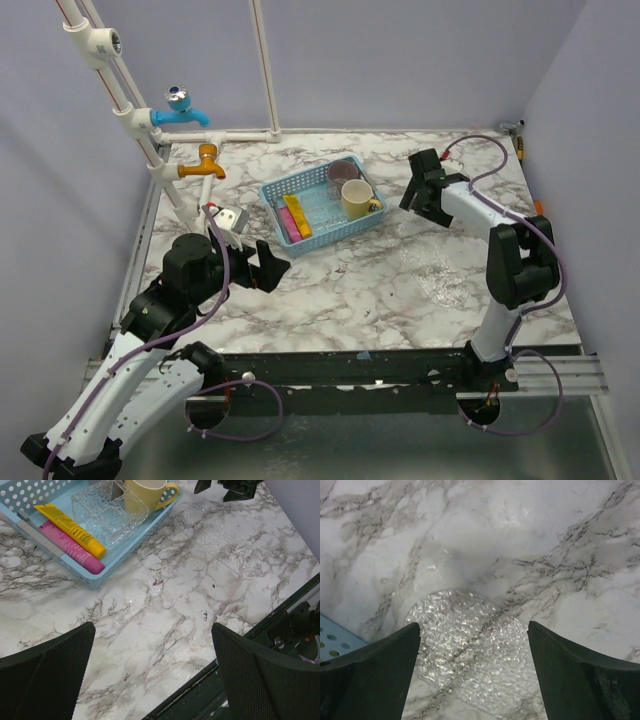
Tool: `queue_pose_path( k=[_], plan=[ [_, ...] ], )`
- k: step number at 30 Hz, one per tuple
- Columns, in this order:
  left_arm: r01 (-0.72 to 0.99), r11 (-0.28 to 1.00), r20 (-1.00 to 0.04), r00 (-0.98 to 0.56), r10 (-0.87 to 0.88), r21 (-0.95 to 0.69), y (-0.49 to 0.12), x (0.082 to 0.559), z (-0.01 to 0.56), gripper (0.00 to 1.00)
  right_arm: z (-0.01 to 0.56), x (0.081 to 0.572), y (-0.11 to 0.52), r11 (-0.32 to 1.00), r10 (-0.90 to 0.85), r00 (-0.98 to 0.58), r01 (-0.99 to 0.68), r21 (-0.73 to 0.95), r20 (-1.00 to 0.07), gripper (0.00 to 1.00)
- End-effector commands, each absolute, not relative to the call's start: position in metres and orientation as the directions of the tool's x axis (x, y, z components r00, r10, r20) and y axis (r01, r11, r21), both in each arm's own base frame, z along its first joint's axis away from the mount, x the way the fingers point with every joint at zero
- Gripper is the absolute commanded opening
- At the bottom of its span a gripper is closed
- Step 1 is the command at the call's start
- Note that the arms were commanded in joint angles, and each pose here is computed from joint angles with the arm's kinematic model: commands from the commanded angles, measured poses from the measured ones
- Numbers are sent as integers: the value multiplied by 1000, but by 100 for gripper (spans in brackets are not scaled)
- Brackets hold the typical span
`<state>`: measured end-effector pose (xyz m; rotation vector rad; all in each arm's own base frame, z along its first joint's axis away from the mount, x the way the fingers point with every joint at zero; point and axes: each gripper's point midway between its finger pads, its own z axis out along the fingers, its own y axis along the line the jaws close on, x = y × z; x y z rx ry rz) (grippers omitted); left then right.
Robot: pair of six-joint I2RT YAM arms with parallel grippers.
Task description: Prepare toiletry sets of a toothbrush and toothpaste on the tray
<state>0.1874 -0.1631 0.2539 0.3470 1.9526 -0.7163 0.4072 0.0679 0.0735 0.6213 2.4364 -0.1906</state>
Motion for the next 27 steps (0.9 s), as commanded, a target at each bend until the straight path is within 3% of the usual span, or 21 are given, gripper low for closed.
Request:
queue_pose_path(
  k=[1, 8, 27],
  plan=[
    [511, 798, -884, -463, -59, -321, -160, 189, 252, 99, 70, 432, 59, 840, 450, -654, 542, 39, -608, 89],
    [515, 794, -882, -469, -55, -323, -161, 189, 251, 99, 47, 446, 58, 826, 467, -663, 564, 21, -586, 80],
    [517, 792, -882, -469, -55, -324, -161, 188, 252, 99, 3, 429, 68, 869, 430, -754, 494, 3, -497, 77]
  ],
)
